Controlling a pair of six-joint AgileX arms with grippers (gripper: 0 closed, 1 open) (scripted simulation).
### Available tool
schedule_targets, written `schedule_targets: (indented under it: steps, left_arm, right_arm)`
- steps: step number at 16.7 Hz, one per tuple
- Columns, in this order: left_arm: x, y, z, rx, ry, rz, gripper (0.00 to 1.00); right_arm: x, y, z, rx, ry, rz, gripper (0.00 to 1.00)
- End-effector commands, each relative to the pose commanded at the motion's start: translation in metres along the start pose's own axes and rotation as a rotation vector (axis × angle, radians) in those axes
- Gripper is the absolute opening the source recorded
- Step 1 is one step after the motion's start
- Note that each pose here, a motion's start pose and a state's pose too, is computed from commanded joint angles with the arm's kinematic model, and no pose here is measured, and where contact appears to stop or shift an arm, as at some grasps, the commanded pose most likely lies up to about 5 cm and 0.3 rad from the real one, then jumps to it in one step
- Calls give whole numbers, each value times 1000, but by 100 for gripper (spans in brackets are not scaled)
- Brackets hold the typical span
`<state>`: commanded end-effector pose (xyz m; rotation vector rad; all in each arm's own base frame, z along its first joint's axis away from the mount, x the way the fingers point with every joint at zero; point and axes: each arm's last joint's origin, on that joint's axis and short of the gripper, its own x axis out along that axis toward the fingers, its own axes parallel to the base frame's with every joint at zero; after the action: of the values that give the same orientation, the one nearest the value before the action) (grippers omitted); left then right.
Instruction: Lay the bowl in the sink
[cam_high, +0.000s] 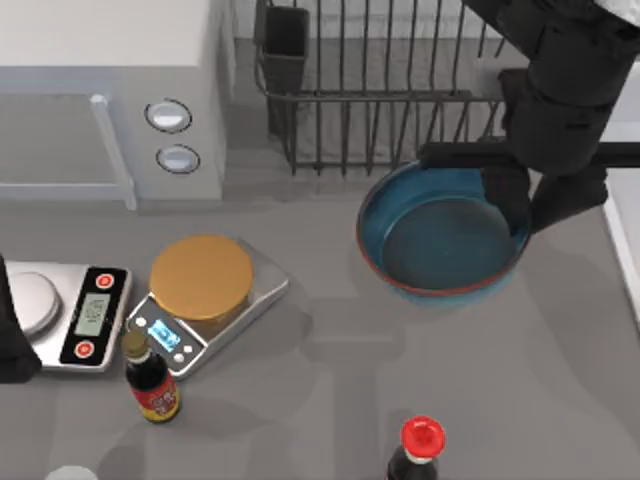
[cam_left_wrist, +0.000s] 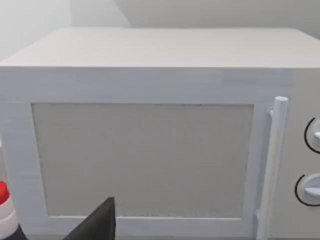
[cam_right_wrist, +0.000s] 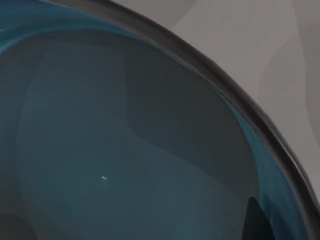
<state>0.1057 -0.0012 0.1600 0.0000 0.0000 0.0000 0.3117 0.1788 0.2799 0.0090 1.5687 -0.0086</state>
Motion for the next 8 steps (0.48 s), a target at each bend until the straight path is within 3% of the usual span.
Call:
schedule_targets:
  steps: [4,8]
  left_arm:
    - [0,0,0,0,0,0,100]
    - [0,0,0,0,0,0,100]
  right_arm:
    - [5,-1,2,0,-4,19,0]
    - [21,-18,14,17,-69,132,0]
